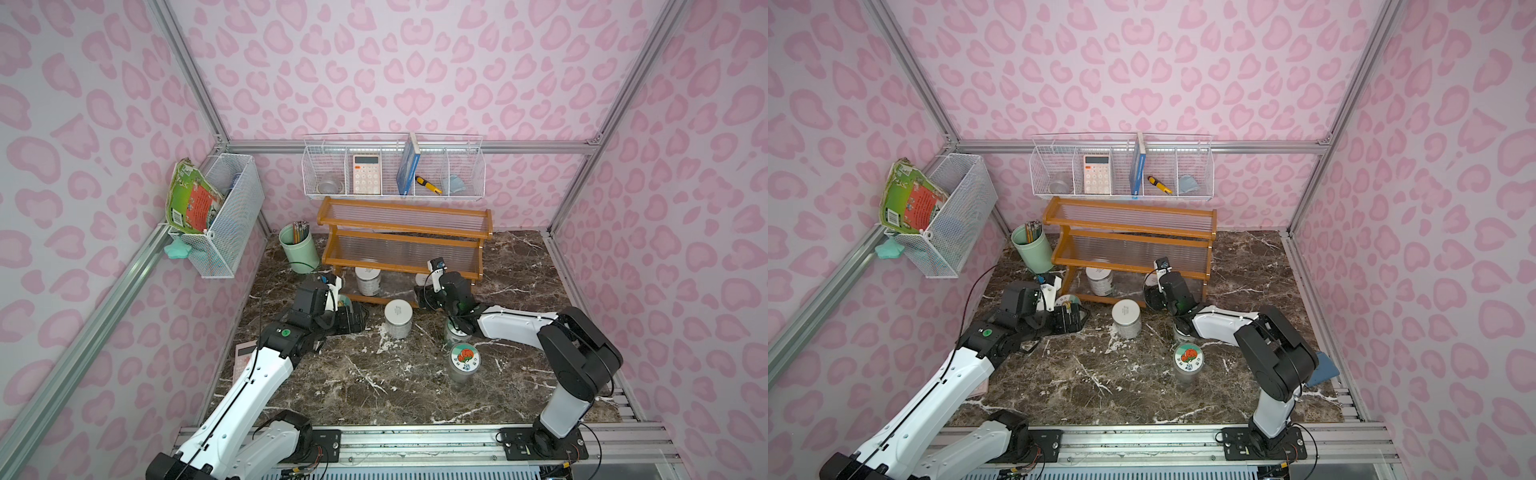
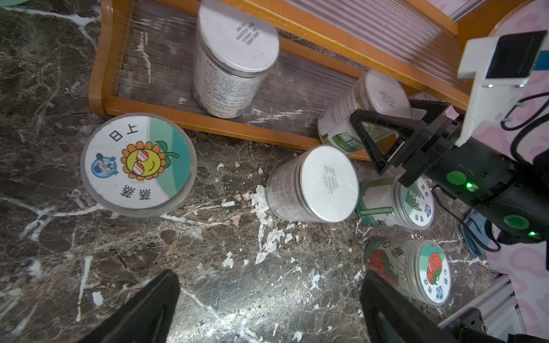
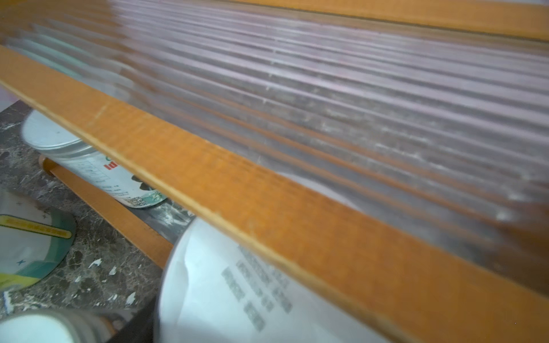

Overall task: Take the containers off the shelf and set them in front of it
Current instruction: 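Pick up a container from the shelf, then place the container at the center of the board.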

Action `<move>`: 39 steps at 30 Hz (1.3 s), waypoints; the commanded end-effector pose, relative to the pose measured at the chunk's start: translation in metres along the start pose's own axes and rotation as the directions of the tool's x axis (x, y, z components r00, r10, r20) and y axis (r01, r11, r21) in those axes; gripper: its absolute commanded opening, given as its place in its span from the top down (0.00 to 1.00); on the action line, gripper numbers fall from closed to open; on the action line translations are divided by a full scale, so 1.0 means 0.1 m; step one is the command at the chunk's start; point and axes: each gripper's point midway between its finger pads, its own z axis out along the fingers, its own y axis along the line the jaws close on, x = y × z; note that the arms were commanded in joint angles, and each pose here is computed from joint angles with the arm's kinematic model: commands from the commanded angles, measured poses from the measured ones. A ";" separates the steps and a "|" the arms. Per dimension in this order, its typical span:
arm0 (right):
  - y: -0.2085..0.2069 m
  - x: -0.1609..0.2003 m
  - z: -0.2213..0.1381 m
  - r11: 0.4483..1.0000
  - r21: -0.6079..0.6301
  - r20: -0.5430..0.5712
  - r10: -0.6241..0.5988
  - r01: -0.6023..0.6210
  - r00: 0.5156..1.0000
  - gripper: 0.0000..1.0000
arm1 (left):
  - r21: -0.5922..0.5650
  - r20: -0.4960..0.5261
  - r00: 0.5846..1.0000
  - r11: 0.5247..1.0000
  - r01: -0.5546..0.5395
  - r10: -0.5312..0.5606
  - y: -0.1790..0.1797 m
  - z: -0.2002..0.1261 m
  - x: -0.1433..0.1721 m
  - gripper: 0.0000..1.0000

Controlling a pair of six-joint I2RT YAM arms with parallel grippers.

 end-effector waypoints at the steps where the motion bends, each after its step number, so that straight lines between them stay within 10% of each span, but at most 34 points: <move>1: 0.04 -0.07 -0.06 1.000 -0.007 0.035 -0.001 0.001 0.999 0.35 | 0.001 -0.003 1.000 1.000 0.003 -0.003 0.00 -0.01 0.01 0.01; 39: 0.89 0.01 -1.63 0.975 -0.145 0.117 -0.151 0.168 0.982 0.38 | 0.008 0.030 0.999 1.000 0.019 -0.019 -0.02 -0.08 -0.03 0.01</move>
